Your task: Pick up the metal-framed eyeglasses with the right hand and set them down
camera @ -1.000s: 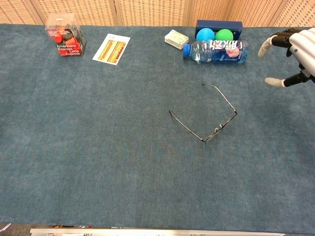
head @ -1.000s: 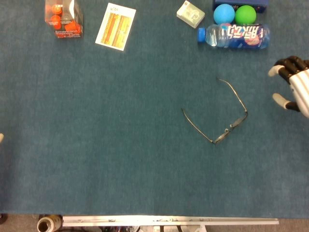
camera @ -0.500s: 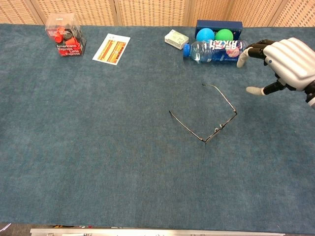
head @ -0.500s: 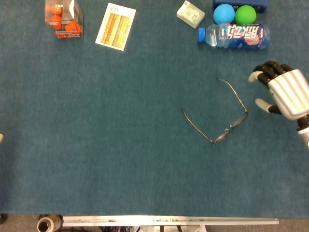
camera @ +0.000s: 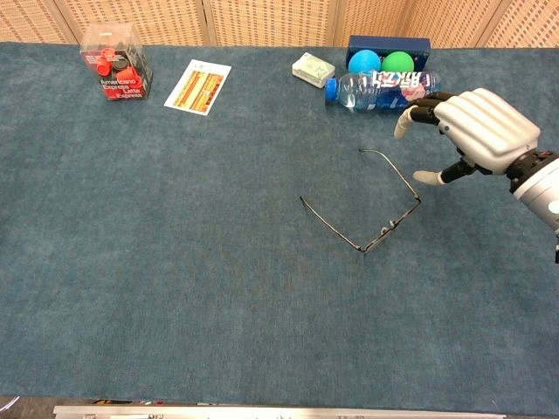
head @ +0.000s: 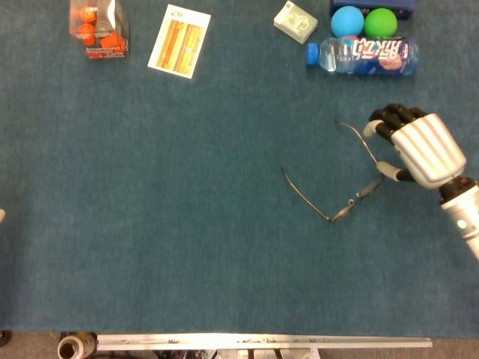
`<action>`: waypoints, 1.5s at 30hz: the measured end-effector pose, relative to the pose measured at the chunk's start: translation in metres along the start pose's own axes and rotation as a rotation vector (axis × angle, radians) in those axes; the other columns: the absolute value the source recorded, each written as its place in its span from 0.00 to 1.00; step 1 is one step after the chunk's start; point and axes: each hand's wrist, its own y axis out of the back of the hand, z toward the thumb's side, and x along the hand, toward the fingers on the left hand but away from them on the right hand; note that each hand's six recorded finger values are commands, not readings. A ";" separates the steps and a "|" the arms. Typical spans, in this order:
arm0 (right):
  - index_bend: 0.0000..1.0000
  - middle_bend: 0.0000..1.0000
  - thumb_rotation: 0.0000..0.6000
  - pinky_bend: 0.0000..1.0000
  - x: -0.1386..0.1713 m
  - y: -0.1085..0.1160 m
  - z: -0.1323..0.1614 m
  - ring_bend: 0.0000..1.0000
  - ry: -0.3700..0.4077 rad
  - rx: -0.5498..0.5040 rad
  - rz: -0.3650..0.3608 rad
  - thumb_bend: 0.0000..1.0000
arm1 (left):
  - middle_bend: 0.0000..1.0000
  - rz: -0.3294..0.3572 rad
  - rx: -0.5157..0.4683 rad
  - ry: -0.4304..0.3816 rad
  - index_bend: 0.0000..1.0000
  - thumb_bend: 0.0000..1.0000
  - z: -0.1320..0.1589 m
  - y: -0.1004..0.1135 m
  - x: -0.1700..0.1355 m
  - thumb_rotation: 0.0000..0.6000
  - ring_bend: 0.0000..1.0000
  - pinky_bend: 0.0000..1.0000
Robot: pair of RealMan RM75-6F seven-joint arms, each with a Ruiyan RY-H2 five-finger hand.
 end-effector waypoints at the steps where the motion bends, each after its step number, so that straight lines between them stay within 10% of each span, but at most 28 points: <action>1: 0.41 0.34 1.00 0.47 -0.001 -0.002 0.001 0.26 0.004 -0.003 0.003 0.12 | 0.47 0.000 -0.001 0.001 0.49 0.04 0.000 0.000 0.000 1.00 0.48 0.63; 45: 0.41 0.34 1.00 0.47 0.010 -0.043 0.023 0.26 0.082 -0.006 0.147 0.12 | 0.47 -0.007 -0.023 0.030 0.49 0.04 -0.011 -0.006 -0.005 1.00 0.48 0.63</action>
